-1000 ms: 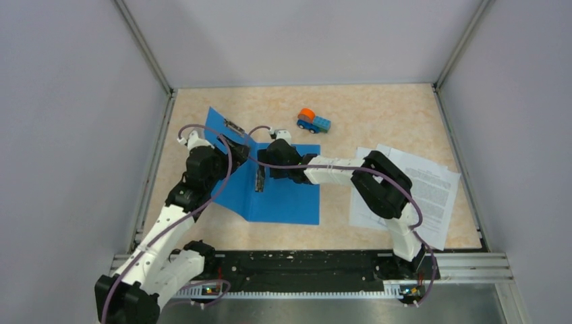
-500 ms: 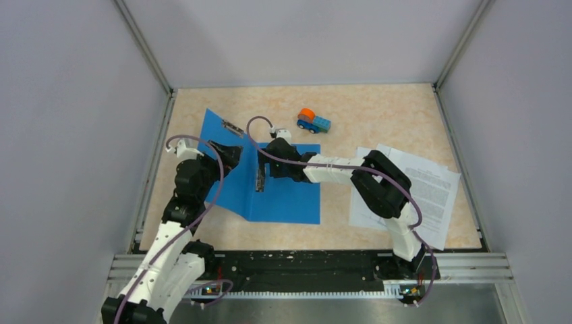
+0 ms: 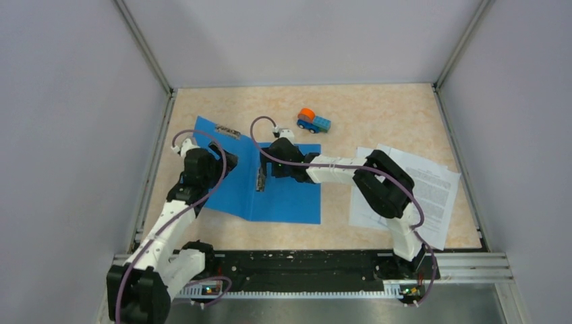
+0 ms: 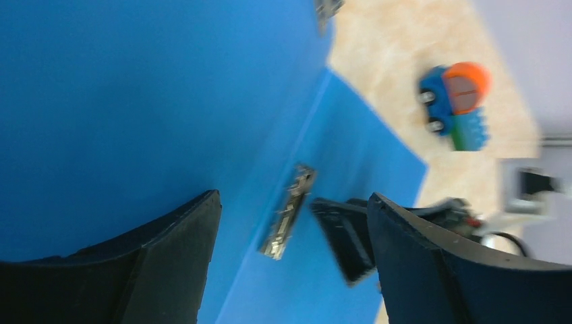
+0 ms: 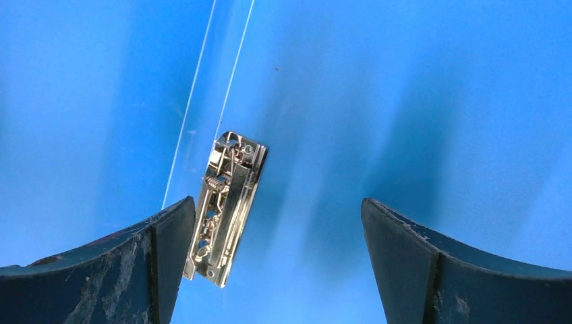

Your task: Put the files into the folder

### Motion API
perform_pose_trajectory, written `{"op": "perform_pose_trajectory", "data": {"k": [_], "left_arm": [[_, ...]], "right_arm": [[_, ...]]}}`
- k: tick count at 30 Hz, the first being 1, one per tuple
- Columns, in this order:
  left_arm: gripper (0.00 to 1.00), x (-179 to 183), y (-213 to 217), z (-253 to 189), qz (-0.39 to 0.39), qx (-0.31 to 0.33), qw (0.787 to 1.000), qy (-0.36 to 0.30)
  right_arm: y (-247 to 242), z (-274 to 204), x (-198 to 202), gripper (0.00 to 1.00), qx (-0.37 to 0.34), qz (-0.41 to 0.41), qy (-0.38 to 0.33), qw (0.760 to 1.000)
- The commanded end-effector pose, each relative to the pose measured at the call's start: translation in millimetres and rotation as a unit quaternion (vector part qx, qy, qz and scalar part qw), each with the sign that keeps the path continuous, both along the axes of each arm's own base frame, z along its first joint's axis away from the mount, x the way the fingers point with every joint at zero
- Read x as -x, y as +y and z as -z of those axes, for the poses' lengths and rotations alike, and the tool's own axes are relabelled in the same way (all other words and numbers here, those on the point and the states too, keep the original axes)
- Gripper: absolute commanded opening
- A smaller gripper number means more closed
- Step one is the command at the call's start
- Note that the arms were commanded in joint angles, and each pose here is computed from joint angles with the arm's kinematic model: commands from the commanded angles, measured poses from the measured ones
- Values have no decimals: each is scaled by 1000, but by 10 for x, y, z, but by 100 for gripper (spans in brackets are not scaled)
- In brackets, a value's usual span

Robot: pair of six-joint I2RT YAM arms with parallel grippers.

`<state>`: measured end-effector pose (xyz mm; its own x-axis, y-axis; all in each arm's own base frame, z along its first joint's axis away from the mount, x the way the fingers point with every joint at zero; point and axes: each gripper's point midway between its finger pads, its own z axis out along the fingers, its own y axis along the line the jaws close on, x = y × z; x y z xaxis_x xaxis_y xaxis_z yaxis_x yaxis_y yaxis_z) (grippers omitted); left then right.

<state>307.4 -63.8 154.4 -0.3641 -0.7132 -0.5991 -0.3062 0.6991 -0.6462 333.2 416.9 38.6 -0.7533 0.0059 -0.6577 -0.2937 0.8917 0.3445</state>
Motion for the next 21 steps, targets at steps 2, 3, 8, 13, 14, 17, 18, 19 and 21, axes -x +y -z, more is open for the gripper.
{"op": "perform_pose_trajectory", "data": {"k": [2, 3, 8, 13, 14, 17, 18, 19, 21], "left_arm": [[80, 46, 44, 449, -3, -28, 993, 111], [78, 46, 22, 532, -3, -24, 992, 121], [70, 78, -65, 869, 1, -22, 986, 164], [60, 116, -190, 1177, 14, -37, 976, 216], [58, 128, -223, 1232, 17, -40, 973, 225], [53, 186, -355, 1402, 30, -48, 967, 249], [51, 205, -399, 1445, 34, -48, 965, 256], [50, 231, -446, 1487, 39, -49, 963, 263], [46, 284, -549, 1547, 50, -50, 960, 273]], "right_arm": [[-745, 663, 238, 93, 92, 30, 92, 991], [-775, 663, 236, 93, 92, 31, 92, 991], [-933, 670, 191, 93, 88, 40, 94, 991], [-1053, 688, 129, 93, 83, 46, 99, 991], [-1068, 685, 117, 93, 82, 47, 100, 991], [-1124, 693, 86, 93, 84, 50, 101, 990], [-1141, 685, 72, 93, 84, 51, 101, 990], [-1164, 686, 63, 93, 85, 53, 101, 990], [-1210, 681, 41, 93, 87, 55, 102, 989]]}}
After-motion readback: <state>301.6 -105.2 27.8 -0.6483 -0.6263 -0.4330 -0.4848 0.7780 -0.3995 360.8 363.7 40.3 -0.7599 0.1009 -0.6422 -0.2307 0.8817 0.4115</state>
